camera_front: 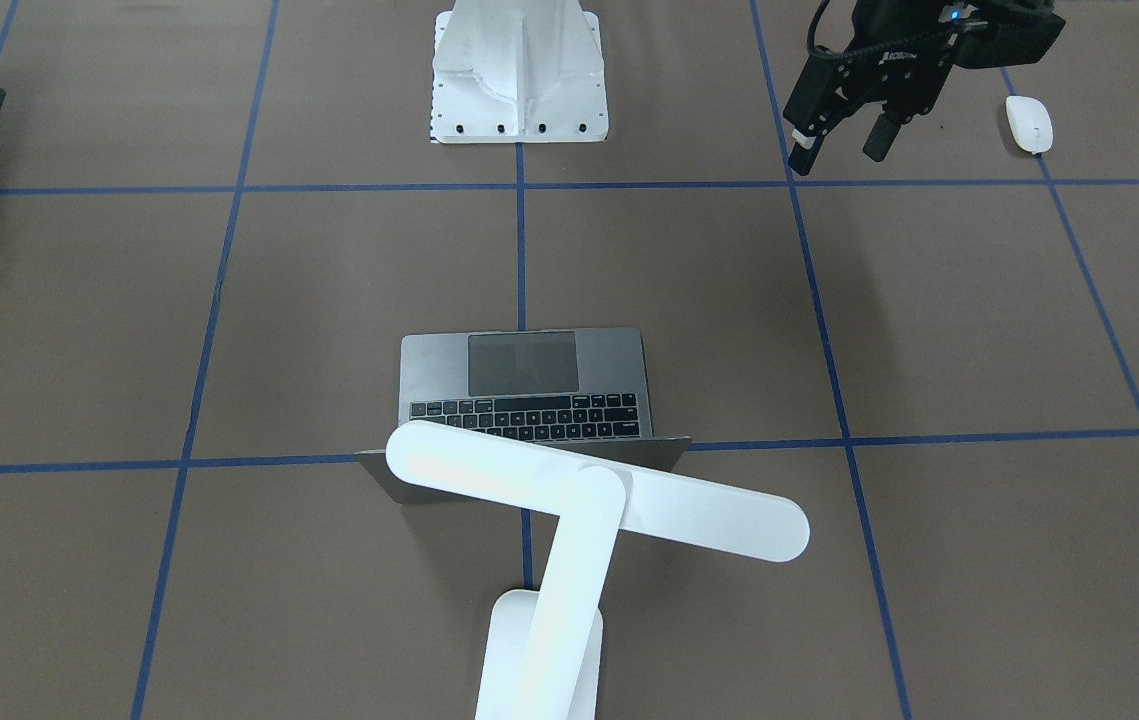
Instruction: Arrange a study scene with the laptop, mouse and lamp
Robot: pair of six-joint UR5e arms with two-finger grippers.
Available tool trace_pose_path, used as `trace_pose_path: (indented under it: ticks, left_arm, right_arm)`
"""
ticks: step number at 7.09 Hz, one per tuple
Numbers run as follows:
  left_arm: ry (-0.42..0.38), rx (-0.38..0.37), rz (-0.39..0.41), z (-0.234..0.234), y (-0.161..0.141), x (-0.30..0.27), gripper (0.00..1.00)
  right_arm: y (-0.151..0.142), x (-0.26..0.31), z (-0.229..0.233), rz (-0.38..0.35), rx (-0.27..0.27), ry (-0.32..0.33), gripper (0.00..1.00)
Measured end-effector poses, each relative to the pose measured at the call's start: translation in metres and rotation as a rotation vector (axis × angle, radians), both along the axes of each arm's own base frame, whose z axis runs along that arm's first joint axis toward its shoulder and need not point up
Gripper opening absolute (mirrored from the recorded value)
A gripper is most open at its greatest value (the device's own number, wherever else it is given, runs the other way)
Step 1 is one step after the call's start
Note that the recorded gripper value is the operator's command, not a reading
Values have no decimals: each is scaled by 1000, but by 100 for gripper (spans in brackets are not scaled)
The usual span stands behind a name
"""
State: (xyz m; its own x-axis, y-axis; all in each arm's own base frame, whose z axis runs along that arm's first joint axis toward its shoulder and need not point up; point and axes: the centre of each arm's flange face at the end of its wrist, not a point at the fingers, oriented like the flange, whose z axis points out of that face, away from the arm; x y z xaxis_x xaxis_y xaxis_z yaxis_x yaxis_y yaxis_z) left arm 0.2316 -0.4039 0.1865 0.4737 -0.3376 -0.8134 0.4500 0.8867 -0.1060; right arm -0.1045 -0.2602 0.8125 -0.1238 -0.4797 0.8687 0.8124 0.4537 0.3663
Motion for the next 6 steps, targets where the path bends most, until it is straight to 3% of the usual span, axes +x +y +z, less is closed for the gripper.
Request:
trace_pose_path:
  ticks: [3, 6]
  left_arm:
    - [0, 0, 0, 0, 0, 0, 100]
    - [-1, -1, 0, 0, -1, 0, 100]
  right_arm:
    - [0, -1, -2, 2, 2, -7, 0]
    - [1, -3, -11, 70, -24, -68, 0]
